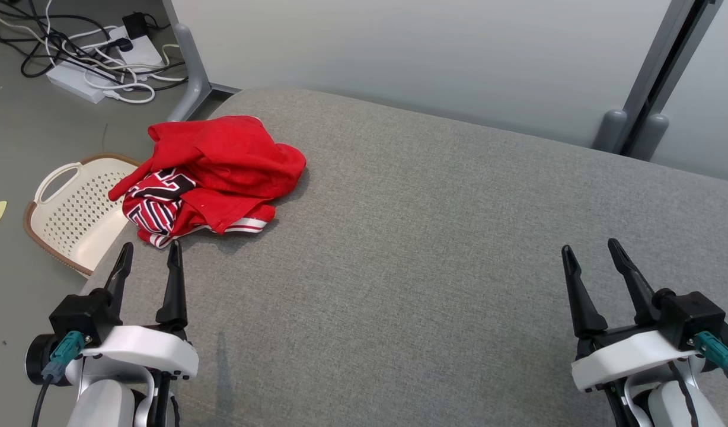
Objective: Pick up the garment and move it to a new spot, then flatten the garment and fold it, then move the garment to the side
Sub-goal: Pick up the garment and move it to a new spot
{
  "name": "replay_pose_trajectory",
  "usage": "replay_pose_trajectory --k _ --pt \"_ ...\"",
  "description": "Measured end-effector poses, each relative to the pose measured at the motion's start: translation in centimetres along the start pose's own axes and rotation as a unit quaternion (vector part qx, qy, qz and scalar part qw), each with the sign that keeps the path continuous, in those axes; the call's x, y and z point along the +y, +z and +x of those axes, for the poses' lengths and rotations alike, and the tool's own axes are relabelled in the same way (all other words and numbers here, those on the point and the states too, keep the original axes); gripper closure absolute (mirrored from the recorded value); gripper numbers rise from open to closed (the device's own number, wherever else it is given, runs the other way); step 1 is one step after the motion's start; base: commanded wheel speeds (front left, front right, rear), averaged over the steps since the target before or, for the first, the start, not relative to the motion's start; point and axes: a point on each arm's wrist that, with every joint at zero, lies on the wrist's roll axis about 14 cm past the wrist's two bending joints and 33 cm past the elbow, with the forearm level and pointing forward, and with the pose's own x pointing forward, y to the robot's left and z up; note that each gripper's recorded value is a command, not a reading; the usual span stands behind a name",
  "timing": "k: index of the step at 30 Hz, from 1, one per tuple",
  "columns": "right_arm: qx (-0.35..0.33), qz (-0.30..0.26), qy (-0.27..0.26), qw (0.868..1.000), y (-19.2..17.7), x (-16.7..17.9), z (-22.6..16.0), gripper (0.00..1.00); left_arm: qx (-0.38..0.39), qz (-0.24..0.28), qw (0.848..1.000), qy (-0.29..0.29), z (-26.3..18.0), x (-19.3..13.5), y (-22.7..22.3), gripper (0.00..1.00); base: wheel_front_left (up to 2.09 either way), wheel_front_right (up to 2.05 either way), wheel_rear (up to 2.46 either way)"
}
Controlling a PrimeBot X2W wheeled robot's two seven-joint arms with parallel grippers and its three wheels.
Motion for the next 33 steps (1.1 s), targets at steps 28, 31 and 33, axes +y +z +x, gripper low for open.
replay_pose_trajectory --k 28,31,33 --pt "0.037 -0.031 -0.035 0.998 -3.5 -6.9 3.2 0.0 0.012 0.041 0.998 -0.039 13.5 -4.3 -0.5 0.0 0.0 0.0 0.0" --pt "0.052 -0.029 -0.049 0.997 -4.9 -8.5 2.9 0.0 0.063 0.052 0.996 -0.042 15.4 -4.6 -3.9 0.0 0.0 0.0 0.0" --pt "0.057 -0.029 -0.057 0.996 -5.6 -9.4 2.7 0.0 0.099 0.058 0.993 -0.043 16.3 -4.7 -6.0 0.0 0.0 0.0 0.0"
